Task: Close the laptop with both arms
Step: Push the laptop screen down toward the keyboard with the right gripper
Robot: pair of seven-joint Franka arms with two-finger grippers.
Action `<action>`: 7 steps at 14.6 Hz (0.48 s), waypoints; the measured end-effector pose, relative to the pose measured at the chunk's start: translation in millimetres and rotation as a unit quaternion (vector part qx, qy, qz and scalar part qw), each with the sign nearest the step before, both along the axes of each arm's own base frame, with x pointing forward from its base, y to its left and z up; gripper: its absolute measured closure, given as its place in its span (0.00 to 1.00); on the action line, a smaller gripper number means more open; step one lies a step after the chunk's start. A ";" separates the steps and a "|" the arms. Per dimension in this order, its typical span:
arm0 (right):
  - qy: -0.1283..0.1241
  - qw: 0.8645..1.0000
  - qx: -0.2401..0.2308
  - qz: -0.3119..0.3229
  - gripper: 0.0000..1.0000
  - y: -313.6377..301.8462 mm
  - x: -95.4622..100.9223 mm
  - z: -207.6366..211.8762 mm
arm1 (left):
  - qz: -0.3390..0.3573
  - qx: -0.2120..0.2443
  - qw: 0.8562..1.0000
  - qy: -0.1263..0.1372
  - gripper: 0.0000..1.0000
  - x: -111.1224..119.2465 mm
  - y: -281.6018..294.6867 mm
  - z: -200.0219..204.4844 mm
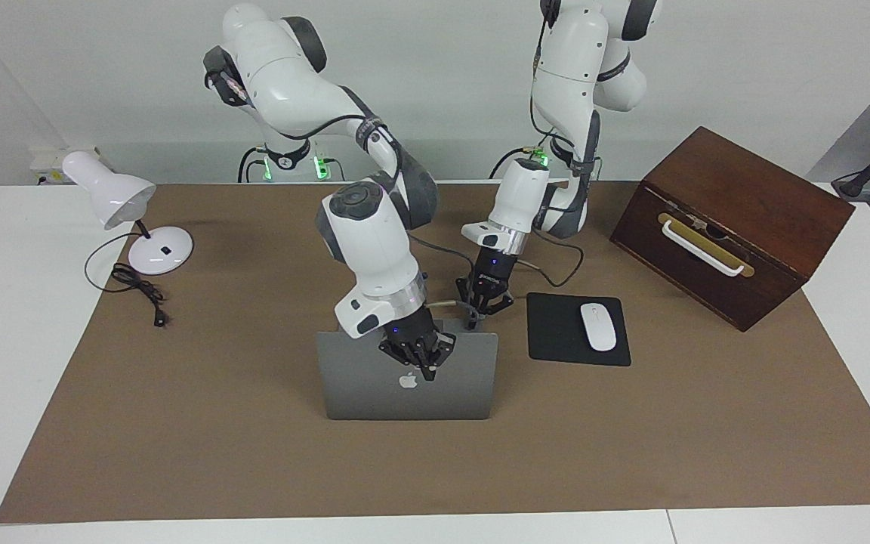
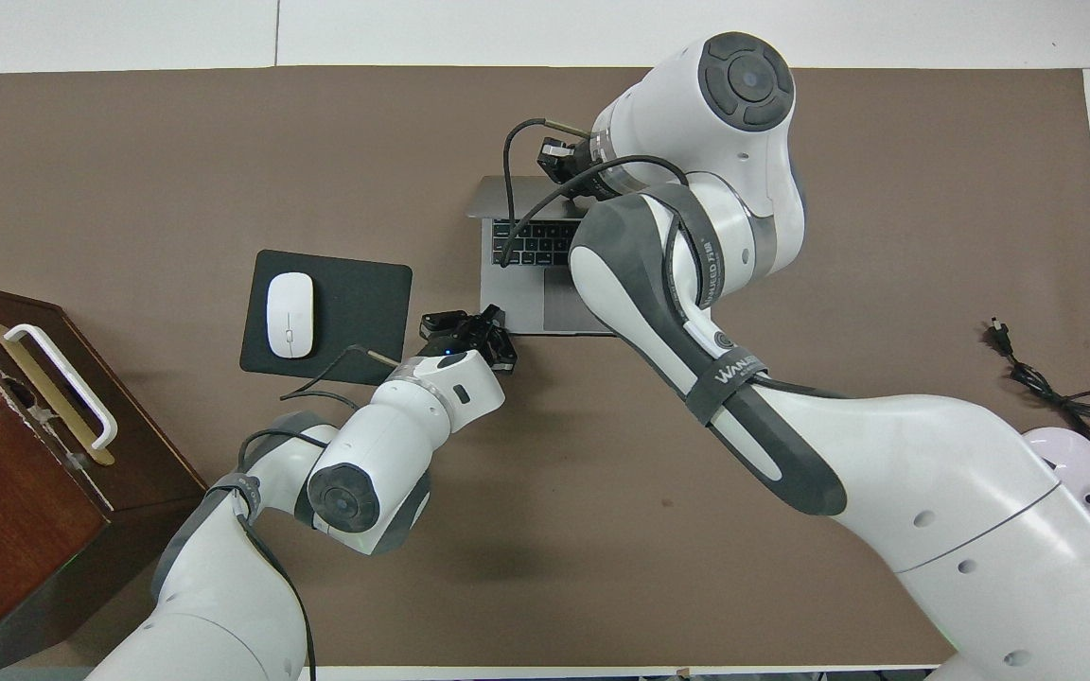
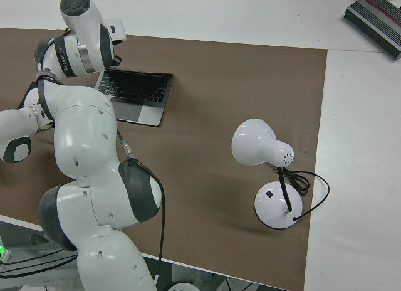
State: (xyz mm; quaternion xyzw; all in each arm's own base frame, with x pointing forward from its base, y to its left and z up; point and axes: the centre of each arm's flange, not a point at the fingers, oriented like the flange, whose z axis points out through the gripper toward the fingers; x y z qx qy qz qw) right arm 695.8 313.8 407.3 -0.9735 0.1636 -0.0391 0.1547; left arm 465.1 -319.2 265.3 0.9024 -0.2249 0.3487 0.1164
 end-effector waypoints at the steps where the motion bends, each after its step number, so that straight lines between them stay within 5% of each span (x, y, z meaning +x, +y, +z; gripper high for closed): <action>1: 0.015 1.000 0.001 -0.002 0.99 -4.3 -1.0 -0.7 | 0.000 0.000 1.000 0.000 0.99 0.0 0.0 0.0; 7: 0.088 0.996 0.006 -0.006 0.99 -21.3 -9.7 -2.7 | 0.000 -0.001 1.000 -0.001 0.99 -0.2 0.1 -0.4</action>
